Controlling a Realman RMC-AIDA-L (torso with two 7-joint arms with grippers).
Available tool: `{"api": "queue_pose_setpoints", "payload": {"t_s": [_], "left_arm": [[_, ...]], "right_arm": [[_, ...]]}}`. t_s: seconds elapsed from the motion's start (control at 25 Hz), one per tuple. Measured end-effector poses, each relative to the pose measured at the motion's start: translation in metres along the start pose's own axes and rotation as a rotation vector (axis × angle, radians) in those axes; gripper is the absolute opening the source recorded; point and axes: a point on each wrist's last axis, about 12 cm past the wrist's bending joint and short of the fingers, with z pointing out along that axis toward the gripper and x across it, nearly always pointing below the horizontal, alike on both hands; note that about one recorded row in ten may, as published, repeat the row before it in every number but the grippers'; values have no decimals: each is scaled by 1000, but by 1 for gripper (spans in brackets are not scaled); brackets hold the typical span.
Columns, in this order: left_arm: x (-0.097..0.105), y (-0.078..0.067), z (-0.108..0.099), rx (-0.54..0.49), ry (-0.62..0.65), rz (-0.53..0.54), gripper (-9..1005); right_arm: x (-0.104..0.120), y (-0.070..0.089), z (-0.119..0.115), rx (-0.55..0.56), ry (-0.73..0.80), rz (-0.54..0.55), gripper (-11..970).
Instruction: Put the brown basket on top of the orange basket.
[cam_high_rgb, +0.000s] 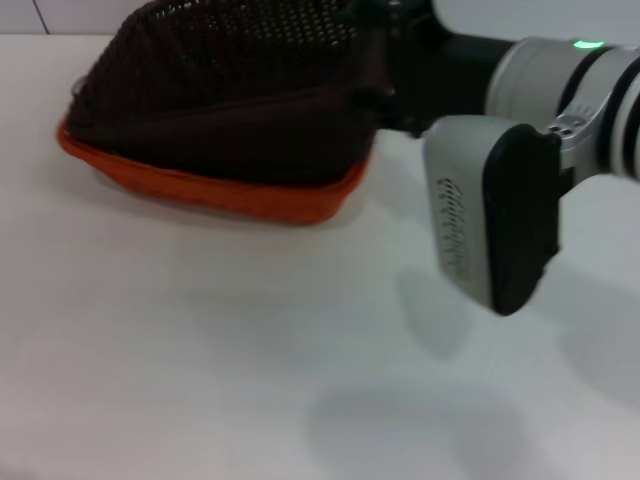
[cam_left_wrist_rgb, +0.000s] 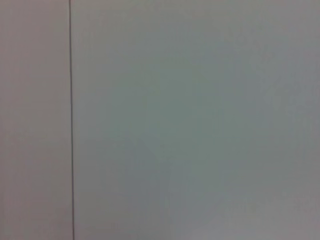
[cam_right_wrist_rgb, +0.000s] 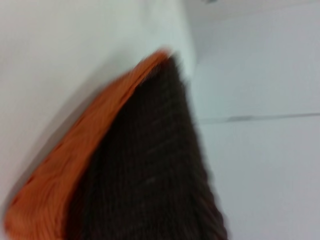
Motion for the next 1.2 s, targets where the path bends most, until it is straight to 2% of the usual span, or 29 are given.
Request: {"api": "queue_pose_setpoints", "payload": {"t_s": [0.04,0.16,0.2,0.32,0.4,0.56,0.6,0.68,0.76,0.8,0.84,0.96,1.0,1.04,1.16,1.2], "left_arm": [[0,0,0,0,0,0,694],[0,2,-1,-5,-2,-6,694],[0,2,-1,-3,-3,-5,694],[0,2,-2,-2,-2,-3,694],[1,3,-2,-2,-1,2,694],[2,4,-3,0,2,10,694],[2,5,-4,0,2,11,694],[2,5,-4,0,2,10,694],[2,5,-4,0,3,11,694],[2,5,-4,0,3,14,694],[2,5,-4,0,3,14,694],[2,5,-4,-2,2,11,694],[2,6,-4,-6,1,8,694],[2,6,-4,-6,1,8,694],[1,7,-5,-9,-6,9,694],[1,7,-5,-10,-11,8,694]], "right_arm": [[0,0,0,0,0,0,758],[-13,2,1,36,-44,155,759],[-18,3,0,32,-58,237,759],[-20,5,-2,23,-62,297,759],[-24,1,-11,25,-72,383,759],[-28,-3,-22,15,-82,462,759],[-28,-6,-28,33,-83,520,759],[-28,-9,-30,46,-85,548,759],[-26,-16,-35,94,-97,644,759],[-18,-23,-39,177,-116,780,759],[-18,-23,-39,177,-116,780,759],[6,-26,-46,369,-124,984,759],[24,-16,-50,538,-108,1095,759],[24,-16,-50,538,-108,1095,759],[51,9,-58,799,-61,1252,758],[67,34,-62,942,-30,1359,758]]}}
